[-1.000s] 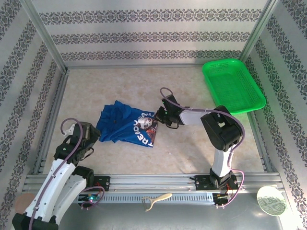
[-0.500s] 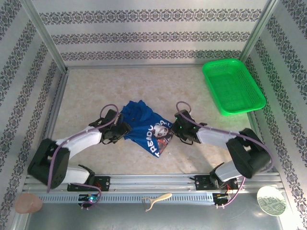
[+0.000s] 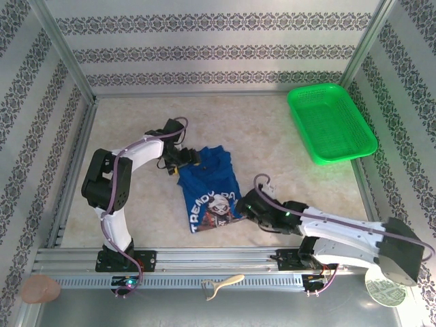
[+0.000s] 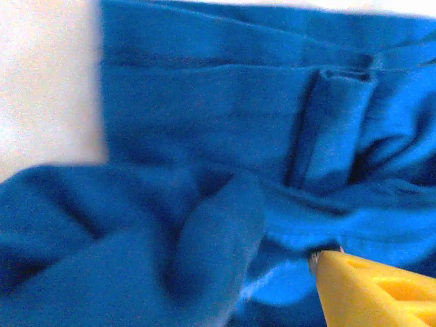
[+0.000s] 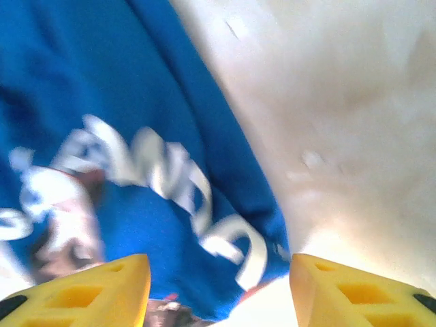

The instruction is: Fold the inside-out t-shirt

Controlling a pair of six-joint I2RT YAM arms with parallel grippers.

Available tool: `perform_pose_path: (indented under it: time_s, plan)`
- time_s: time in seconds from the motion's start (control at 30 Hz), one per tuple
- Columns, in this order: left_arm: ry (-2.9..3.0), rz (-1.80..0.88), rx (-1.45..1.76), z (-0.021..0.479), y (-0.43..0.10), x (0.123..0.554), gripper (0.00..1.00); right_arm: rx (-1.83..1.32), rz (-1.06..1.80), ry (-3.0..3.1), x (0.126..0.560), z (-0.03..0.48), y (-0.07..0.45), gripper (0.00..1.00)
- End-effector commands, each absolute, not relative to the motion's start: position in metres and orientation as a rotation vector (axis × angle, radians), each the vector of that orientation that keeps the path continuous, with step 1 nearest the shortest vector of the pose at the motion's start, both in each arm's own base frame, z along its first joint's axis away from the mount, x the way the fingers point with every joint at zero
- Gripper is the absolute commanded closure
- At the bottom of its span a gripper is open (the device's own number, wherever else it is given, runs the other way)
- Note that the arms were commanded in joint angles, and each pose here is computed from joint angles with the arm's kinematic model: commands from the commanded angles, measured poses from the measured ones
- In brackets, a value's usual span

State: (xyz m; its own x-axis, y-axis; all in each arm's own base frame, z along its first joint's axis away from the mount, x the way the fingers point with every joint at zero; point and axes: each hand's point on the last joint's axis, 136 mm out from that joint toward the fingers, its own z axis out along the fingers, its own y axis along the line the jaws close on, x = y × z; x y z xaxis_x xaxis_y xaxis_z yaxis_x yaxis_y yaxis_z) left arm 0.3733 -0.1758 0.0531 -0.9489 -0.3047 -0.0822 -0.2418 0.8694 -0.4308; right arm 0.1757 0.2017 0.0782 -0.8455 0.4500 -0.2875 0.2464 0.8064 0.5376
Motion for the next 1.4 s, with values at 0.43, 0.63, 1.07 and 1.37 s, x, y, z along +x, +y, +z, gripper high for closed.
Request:
perform_pose_path:
  time_s: [0.43,0.63,1.07,1.37]
  plan:
    - [2.781,-0.658,-0.239,0.102,-0.142,0.406,0.03,-0.138,0.578,2.663,0.355,0.115,0.248,0.30]
    - [2.831,-0.676,-0.223,0.078,-0.149,0.412,0.05,-0.124,0.515,2.711,0.372,0.084,0.249,0.36]
    - [2.790,-0.758,-0.224,0.063,-0.162,0.422,1.00,0.010,0.635,2.584,0.391,0.124,0.229,1.00]
    - [2.696,-0.717,-0.251,0.102,-0.151,0.438,1.00,0.118,0.738,2.462,0.421,0.174,0.223,1.00]
